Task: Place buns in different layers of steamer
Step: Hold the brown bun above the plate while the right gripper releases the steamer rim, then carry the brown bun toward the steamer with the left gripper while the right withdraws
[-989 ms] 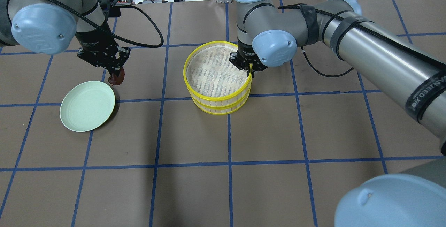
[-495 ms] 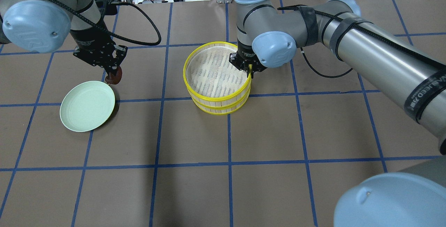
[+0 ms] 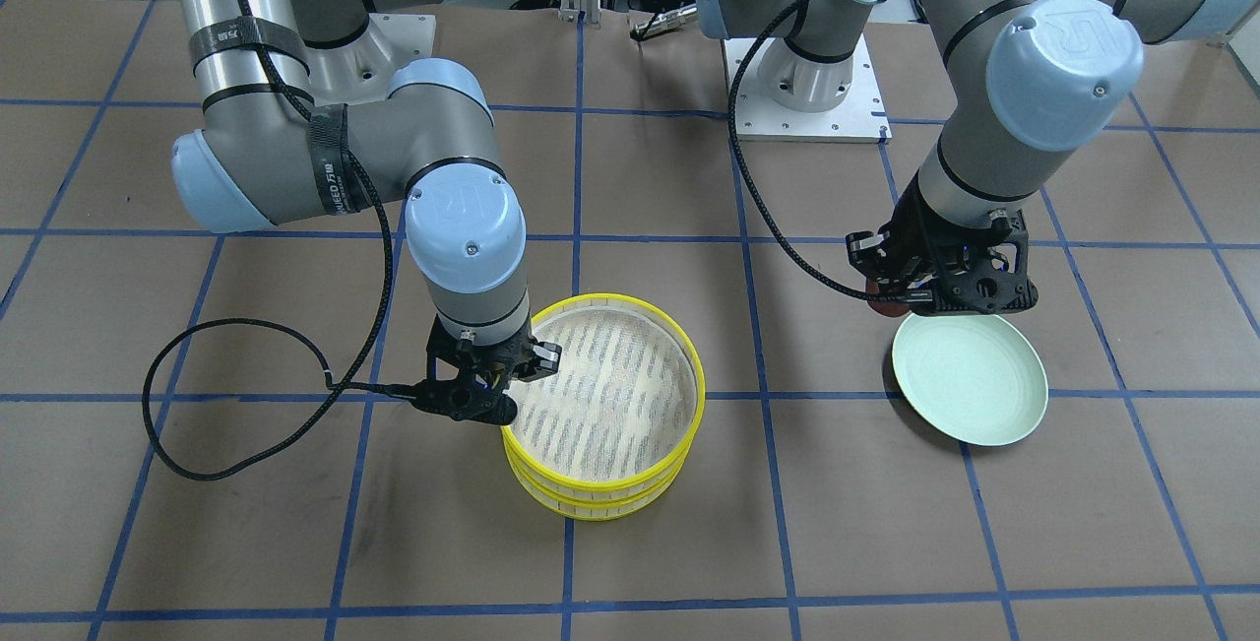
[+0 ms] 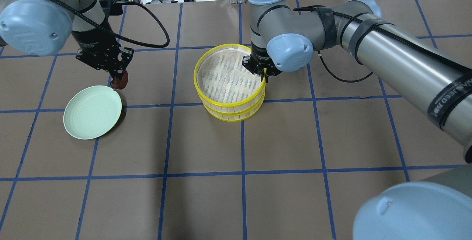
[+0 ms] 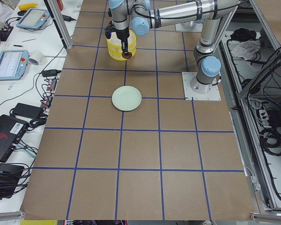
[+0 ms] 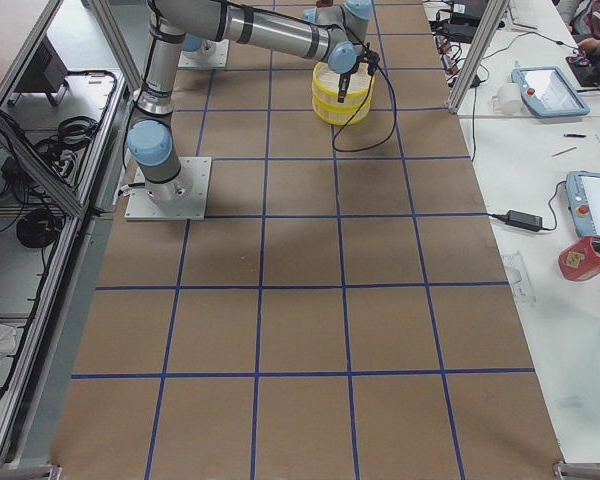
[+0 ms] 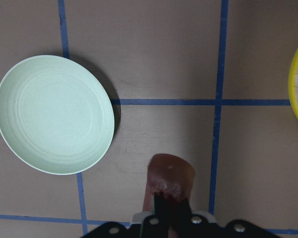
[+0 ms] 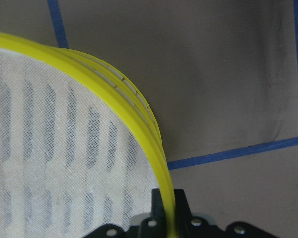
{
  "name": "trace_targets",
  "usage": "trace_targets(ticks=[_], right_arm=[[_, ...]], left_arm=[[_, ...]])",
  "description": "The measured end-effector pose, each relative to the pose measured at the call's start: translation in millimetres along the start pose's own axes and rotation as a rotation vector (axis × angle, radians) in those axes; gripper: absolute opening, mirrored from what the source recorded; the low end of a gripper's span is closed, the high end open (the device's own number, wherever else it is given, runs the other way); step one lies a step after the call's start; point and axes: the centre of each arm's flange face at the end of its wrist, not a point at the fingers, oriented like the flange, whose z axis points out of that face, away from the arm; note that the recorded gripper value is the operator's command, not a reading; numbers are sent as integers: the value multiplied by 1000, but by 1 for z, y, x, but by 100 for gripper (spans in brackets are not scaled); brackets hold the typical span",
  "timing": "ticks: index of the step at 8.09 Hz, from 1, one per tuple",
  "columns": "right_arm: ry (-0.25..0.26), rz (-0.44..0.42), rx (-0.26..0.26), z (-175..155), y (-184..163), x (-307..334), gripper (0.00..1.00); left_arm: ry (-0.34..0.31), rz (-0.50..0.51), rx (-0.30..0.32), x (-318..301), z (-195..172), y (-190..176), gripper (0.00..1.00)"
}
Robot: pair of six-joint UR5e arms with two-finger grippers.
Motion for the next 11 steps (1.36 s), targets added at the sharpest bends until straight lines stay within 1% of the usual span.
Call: trace_targets(ticks=[2, 3, 4, 5, 6, 7, 9, 10, 11], right_arm=[[0, 1, 1, 1, 0, 0, 19], [0, 1, 2, 2, 1, 0, 26], [0, 1, 3, 2, 1, 0, 43], [0, 2, 3, 2, 0, 0, 54], [0, 4, 4, 2, 0, 0, 61], [-1, 6, 4, 2, 0, 0, 66], [-5, 12, 7, 0, 1, 0, 70], [-9, 12, 12, -4, 1, 1, 72], [-18, 11, 30, -14, 1, 4, 73]], left_arm=[[0, 0, 3, 0, -2, 1, 0], [0, 0, 5, 0, -3, 2, 0], [0, 0, 5, 1, -3, 2, 0], [1, 1, 6, 1, -3, 2, 0], [5, 2, 6, 2, -3, 2, 0], [8, 1, 7, 3, -4, 2, 0], [23, -1, 11, 5, -5, 3, 0], [43, -20, 13, 10, -5, 3, 0], [59, -44, 16, 18, -6, 3, 0]])
